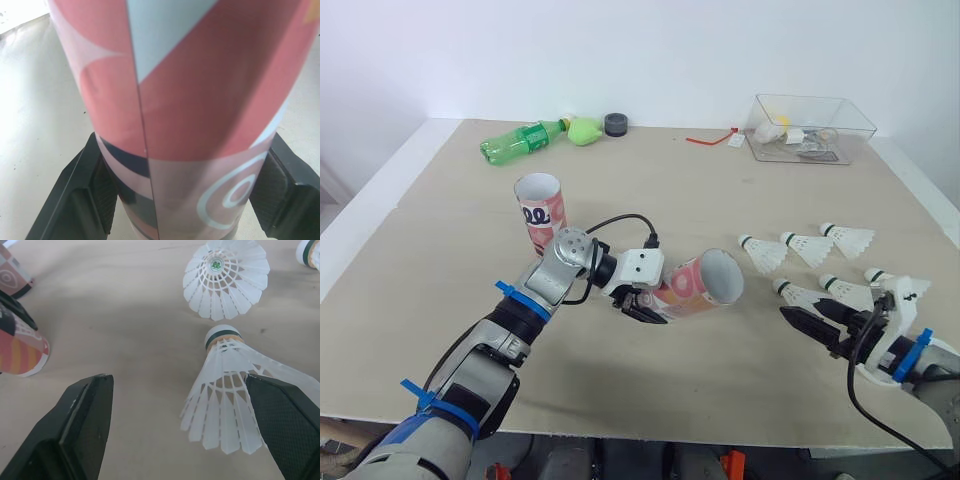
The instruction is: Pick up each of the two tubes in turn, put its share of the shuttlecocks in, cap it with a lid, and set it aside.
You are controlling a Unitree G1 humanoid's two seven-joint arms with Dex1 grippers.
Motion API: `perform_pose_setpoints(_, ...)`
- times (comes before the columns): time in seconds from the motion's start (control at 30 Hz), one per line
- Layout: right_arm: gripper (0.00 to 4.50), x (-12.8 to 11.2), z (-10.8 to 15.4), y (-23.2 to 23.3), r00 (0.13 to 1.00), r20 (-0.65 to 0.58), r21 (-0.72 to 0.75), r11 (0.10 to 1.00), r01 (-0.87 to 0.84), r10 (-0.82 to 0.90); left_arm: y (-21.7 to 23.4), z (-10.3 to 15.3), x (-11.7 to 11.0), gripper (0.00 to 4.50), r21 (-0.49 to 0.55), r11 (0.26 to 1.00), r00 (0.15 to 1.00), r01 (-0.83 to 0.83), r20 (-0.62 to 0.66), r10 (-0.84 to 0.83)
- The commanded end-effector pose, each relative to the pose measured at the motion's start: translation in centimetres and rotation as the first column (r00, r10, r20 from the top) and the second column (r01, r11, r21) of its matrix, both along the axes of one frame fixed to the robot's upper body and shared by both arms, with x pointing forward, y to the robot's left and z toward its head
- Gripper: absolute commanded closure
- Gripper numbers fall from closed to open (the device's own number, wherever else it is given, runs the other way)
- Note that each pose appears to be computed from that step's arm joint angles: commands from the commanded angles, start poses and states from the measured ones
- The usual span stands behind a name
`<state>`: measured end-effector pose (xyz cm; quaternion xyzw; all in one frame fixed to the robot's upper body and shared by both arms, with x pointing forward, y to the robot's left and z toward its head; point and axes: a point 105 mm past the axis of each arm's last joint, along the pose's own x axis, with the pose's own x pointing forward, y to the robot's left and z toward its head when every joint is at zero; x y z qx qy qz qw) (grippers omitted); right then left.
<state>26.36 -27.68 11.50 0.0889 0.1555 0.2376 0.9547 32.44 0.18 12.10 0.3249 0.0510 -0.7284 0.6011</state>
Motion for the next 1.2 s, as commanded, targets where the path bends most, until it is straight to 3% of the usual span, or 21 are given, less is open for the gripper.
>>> perform_pose_setpoints(0.03,0.80,0.4,0.7,-0.5,1.000,0.027,-0.014,1.000,0.016,-0.016,-0.4,-1.8,-0.6,1.51,0.045,0.999,1.000,0.009,-0.029,-0.008)
perform_pose_setpoints(0.1,1.91,0.5,0.6,-0.6,0.999,0.025,-0.016,1.000,0.020,-0.020,-0.5,-1.8,-0.5,1.51,0.043,0.999,1.000,0.005,-0.028,-0.004)
perform_pose_setpoints(0.13,2.06,0.5,0.6,-0.7,0.999,0.024,-0.014,1.000,0.023,-0.023,-0.5,-1.8,-0.5,1.51,0.043,0.999,1.000,0.003,-0.027,-0.002)
perform_pose_setpoints(0.2,2.83,0.6,0.5,-0.8,0.999,0.023,-0.013,1.000,0.027,-0.027,-0.4,-1.8,-0.4,1.51,0.043,0.999,1.000,0.000,-0.026,0.001)
perform_pose_setpoints(0.3,4.37,0.6,0.5,-0.9,0.999,0.022,-0.015,1.000,0.026,-0.026,-0.4,-2.1,-0.4,1.51,0.049,0.999,1.000,-0.001,-0.024,0.002)
perform_pose_setpoints(0.6,4.44,0.7,1.1,-0.5,0.998,0.061,-0.067,0.997,-0.029,0.034,-0.2,-2.0,0.2,1.51,0.047,0.999,1.000,-0.016,-0.020,0.017)
perform_pose_setpoints(0.8,4.44,0.4,5.3,1.8,0.951,0.151,-0.294,0.930,-0.219,0.271,-0.1,-1.2,1.4,1.51,0.026,0.998,0.998,-0.054,-0.032,0.055)
perform_pose_setpoints(0.97,4.44,0.3,10.1,2.9,0.863,0.195,-0.568,0.771,-0.288,0.466,0.3,-1.3,1.7,1.51,0.039,0.997,0.996,-0.065,-0.058,0.067)
perform_pose_setpoints(1.07,4.44,-0.1,13.3,5.8,0.730,0.202,-0.740,0.590,-0.323,0.653,0.1,-1.1,1.7,1.51,0.020,0.997,0.990,-0.079,-0.115,0.081)
perform_pose_setpoints(1.2,4.44,-0.3,14.4,7.8,0.619,0.135,-0.851,0.411,-0.328,0.773,0.0,-0.8,1.8,1.51,0.011,0.995,0.982,-0.098,-0.160,0.098)
